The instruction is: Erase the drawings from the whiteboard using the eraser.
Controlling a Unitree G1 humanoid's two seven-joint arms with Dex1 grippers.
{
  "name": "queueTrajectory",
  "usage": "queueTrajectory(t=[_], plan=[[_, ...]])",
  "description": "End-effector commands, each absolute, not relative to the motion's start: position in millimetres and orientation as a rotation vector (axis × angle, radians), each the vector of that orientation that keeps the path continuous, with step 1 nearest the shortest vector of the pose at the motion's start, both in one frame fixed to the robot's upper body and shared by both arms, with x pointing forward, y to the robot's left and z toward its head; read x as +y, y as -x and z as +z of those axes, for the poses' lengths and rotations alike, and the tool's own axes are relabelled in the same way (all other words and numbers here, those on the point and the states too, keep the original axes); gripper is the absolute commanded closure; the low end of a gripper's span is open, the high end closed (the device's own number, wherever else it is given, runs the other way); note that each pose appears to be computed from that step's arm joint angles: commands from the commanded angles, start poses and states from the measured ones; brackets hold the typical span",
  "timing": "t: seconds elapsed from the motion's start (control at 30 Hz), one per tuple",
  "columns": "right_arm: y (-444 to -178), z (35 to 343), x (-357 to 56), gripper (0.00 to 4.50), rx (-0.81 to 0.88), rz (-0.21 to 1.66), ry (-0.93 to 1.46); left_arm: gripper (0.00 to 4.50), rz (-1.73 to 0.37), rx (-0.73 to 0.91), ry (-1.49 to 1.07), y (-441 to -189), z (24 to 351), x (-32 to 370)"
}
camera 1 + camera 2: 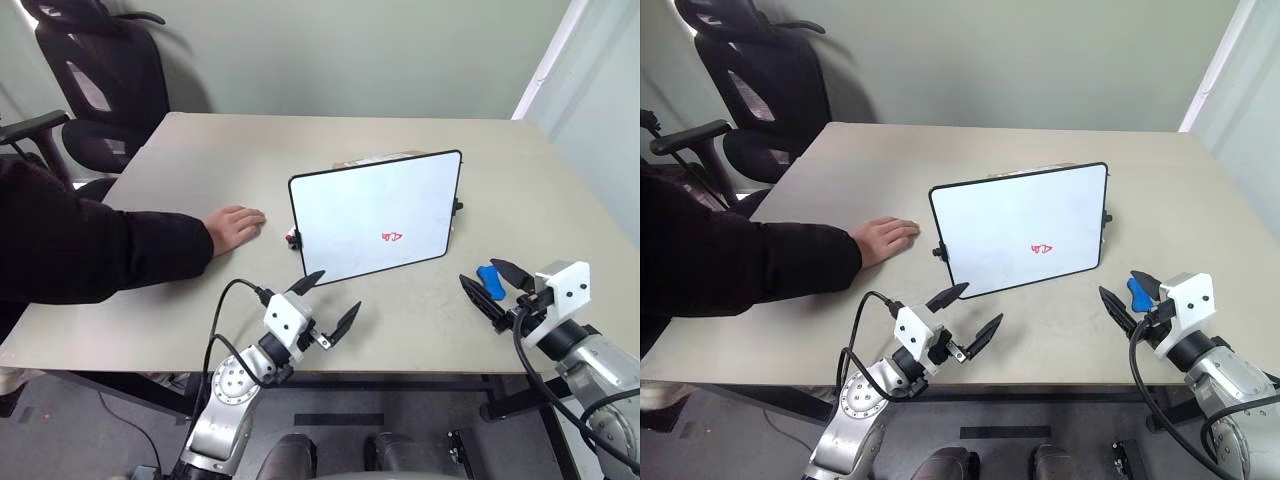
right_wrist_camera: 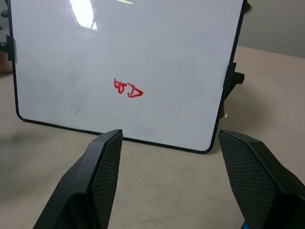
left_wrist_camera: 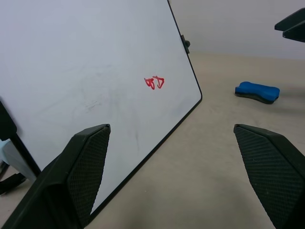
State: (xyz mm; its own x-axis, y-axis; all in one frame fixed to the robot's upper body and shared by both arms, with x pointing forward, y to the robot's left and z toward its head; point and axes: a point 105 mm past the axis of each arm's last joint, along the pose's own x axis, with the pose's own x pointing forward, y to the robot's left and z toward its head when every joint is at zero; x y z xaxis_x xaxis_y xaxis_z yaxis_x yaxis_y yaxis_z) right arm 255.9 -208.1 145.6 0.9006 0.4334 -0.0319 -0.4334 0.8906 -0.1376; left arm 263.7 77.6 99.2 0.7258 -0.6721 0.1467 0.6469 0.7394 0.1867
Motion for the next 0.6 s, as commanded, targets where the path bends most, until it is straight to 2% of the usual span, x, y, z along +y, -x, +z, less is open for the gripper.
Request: queueTrajectory(t=[0.03, 0.4, 0.6], plan=[[-254.6, 156.1, -204.3, 1.11, -0.046, 0.464, 0.166, 0.0, -0.743, -0.282, -0.145, -258.3, 115.9, 73.9], [-253.5, 159.8, -211.8, 1.11, -0.047, 0.436, 0.155, 0.0, -0.732, -0.256, -0.125, -259.4, 111.5, 73.4], [-272.8, 162.6, -231.4, 1.11, 0.046, 0.332, 0.12, 0.0, -0.713, -0.229, -0.116, -261.9, 104.4, 76.4]])
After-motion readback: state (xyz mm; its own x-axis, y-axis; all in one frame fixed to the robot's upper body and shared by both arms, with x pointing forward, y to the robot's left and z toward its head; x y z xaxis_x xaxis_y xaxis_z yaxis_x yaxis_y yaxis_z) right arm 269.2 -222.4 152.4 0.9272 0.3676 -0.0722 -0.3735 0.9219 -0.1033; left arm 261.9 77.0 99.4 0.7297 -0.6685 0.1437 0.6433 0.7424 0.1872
